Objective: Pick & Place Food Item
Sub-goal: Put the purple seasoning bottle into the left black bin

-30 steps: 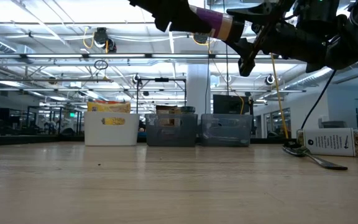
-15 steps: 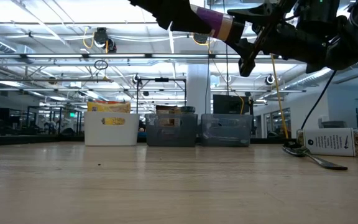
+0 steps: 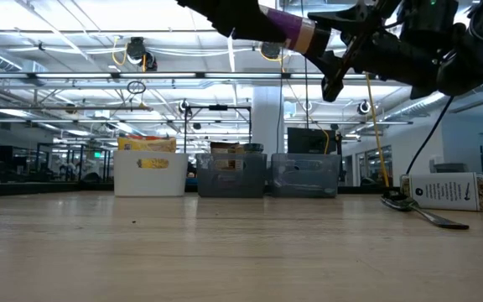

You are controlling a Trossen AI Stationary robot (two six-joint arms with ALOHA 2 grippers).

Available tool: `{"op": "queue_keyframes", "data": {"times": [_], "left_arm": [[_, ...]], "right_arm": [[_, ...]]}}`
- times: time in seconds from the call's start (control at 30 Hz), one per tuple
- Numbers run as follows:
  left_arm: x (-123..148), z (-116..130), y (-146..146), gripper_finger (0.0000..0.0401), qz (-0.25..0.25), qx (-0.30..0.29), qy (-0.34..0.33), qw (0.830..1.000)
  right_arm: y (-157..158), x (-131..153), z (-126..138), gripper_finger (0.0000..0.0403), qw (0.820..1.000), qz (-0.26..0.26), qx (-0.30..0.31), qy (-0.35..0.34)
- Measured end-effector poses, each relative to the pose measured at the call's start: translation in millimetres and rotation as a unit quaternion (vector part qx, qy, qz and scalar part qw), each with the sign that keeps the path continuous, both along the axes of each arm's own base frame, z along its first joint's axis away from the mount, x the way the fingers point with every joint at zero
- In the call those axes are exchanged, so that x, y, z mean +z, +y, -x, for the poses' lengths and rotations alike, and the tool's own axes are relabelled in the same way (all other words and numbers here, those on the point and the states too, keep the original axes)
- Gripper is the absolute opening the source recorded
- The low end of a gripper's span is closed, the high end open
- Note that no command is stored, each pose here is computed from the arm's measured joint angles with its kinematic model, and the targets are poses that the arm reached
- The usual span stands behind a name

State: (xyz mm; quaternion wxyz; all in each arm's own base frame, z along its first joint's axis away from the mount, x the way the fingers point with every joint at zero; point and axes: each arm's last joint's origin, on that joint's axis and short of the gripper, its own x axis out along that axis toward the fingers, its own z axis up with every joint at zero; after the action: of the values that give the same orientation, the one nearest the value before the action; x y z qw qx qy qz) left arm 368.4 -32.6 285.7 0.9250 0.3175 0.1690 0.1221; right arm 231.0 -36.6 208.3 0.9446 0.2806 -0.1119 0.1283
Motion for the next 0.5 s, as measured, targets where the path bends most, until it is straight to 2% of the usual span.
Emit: {"op": "queue_keyframes", "data": {"times": [0.3,0.5], "left_arm": [[3.7,-0.8,-2.4,0.0318,0.012,-0.007,-0.021,1.000],[3.9,-0.7,-8.5,0.0315,0.018,-0.034,-0.022,0.999]], "right_arm": [[-9.5,0.1,1.7,0.0193,1.000,0.003,-0.021,-0.001],[-14.6,0.1,2.8,0.0186,0.999,0.005,-0.032,-0.001]]}}
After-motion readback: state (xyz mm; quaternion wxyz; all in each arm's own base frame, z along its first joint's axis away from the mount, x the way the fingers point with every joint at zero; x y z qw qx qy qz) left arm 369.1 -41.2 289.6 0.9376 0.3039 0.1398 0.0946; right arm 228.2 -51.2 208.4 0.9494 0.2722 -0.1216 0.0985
